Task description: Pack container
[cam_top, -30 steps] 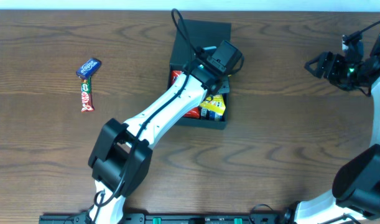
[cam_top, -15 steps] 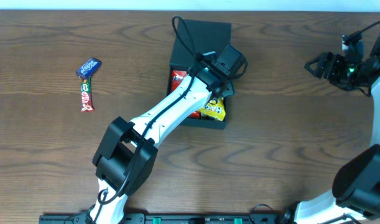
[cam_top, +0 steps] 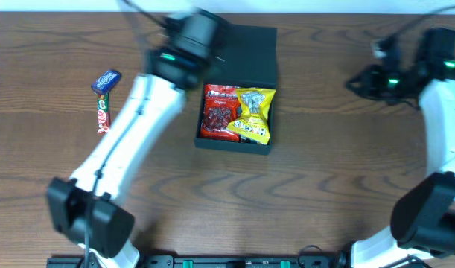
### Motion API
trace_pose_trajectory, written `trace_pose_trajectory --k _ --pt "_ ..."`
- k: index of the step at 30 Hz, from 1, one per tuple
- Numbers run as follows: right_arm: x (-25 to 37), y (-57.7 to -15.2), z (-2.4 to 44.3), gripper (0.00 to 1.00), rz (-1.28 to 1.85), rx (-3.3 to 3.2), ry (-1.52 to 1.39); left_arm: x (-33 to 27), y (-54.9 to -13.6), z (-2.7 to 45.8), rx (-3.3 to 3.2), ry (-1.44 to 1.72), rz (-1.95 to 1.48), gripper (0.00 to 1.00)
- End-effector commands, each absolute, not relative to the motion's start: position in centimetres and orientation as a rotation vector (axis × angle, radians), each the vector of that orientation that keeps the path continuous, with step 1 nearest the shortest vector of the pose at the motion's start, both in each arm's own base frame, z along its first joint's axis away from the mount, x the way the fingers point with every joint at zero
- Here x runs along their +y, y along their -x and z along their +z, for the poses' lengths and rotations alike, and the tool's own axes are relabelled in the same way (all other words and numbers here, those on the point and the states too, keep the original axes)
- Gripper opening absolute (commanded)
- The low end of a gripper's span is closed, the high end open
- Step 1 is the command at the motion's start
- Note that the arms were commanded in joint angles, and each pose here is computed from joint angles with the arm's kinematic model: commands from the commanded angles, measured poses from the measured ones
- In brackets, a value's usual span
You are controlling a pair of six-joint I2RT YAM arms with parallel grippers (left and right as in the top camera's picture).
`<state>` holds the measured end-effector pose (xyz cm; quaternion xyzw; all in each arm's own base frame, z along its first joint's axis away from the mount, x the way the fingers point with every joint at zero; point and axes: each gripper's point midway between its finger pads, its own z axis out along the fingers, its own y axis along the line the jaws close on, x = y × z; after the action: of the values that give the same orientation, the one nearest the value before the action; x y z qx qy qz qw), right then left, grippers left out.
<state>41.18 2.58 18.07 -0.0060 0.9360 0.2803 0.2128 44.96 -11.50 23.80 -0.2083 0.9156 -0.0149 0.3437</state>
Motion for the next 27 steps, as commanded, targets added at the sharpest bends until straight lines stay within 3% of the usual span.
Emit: trace_pose_trajectory --k 1,9,16,27 --pt "8.4 -40.5 18.7 0.01 0.828 2.575 0.287 -8.5 -45.6 22.5 2.439 0.513 0.004 0.89" --pt "16.4 -39.6 15.7 0.01 0.654 2.651 0.546 -3.5 -45.9 21.2 2.489 0.546 0.07 0.9" --pt "20.4 -39.4 10.9 0.01 0.55 2.748 0.588 -1.7 -46.0 21.2 2.507 0.496 0.104 0.93" --pt "20.3 -38.4 2.9 0.01 0.406 2.979 0.468 -1.2 -45.9 21.1 2.523 0.45 0.118 0.94"
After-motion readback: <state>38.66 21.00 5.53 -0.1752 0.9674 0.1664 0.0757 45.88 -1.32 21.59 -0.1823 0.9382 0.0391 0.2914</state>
